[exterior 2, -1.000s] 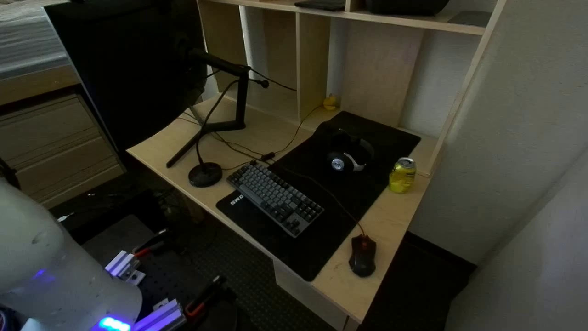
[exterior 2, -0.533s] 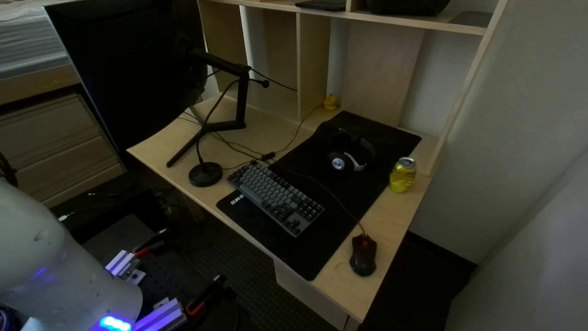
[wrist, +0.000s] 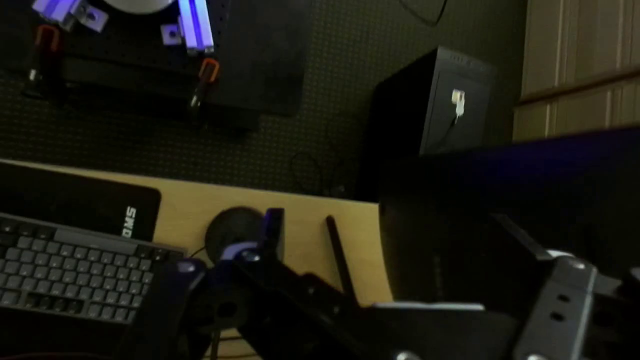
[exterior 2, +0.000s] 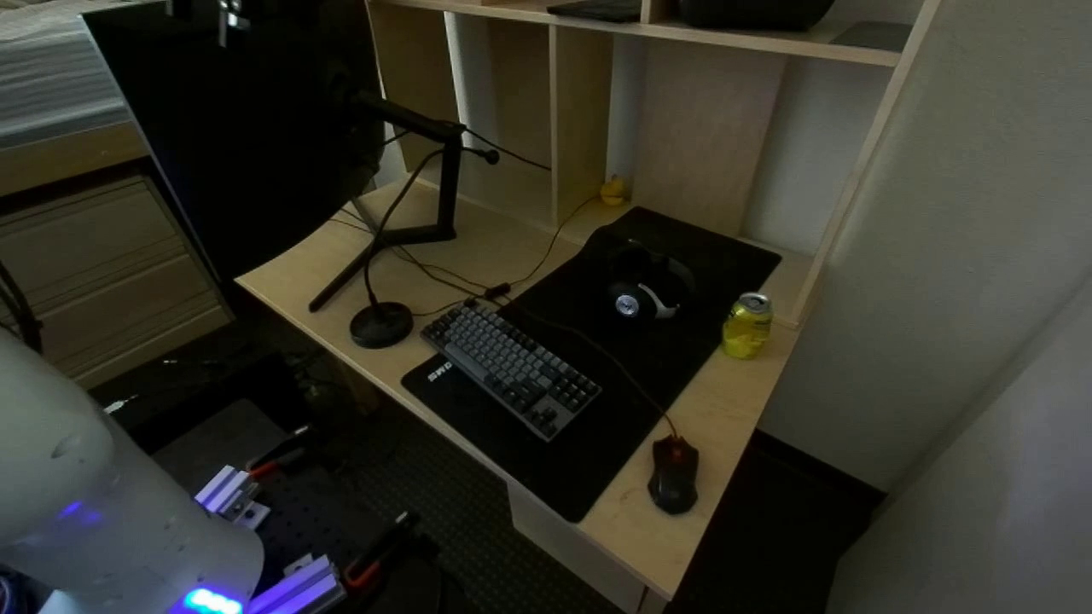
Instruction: Turn the reading light to face the right
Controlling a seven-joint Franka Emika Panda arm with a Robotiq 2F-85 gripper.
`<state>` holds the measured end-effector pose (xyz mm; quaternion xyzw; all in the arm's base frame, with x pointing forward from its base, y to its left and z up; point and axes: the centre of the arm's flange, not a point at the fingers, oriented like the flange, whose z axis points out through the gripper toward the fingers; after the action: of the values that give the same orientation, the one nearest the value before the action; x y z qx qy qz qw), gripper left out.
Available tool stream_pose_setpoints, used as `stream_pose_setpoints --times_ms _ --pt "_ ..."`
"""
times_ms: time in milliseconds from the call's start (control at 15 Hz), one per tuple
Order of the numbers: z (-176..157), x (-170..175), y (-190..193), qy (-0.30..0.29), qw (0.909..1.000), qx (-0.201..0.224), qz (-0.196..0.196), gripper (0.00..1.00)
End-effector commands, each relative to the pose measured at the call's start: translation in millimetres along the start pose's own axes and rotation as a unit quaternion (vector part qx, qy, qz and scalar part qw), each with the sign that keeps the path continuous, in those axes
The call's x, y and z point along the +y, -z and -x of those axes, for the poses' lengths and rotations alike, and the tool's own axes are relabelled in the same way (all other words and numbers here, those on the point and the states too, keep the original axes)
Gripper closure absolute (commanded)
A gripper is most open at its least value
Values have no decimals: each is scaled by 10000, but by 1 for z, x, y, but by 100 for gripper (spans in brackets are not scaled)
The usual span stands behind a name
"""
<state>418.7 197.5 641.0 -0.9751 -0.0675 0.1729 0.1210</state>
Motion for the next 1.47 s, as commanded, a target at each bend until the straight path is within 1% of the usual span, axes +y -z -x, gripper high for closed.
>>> stream_pose_setpoints --times_ms 0,67,133,200,400,467,600,733,933,1067,1133,1267,1400 --pt "-76 36 -17 -754 9962 409 -115 0" --pt "-46 26 -11 -430 9986 288 -65 0" --pt "-65 36 -18 -572 9978 315 -121 0" --pt "-75 42 -23 -643 9974 290 -151 0" --pt "-78 41 -23 -699 9970 295 -159 0" --pt "-95 47 -37 -707 9963 493 3 0" --pt "-122 57 -53 -670 9941 828 200 0" --pt "-145 61 -65 -602 9911 1148 295 0" --pt "-177 69 -93 -461 9875 1423 487 0" --pt "-189 73 -105 -474 9854 1526 587 0" --pt "-182 68 -93 -544 9875 1403 475 0" --pt "-191 71 -104 -539 9872 1410 514 0" --pt "-192 71 -104 -539 9871 1415 514 0"
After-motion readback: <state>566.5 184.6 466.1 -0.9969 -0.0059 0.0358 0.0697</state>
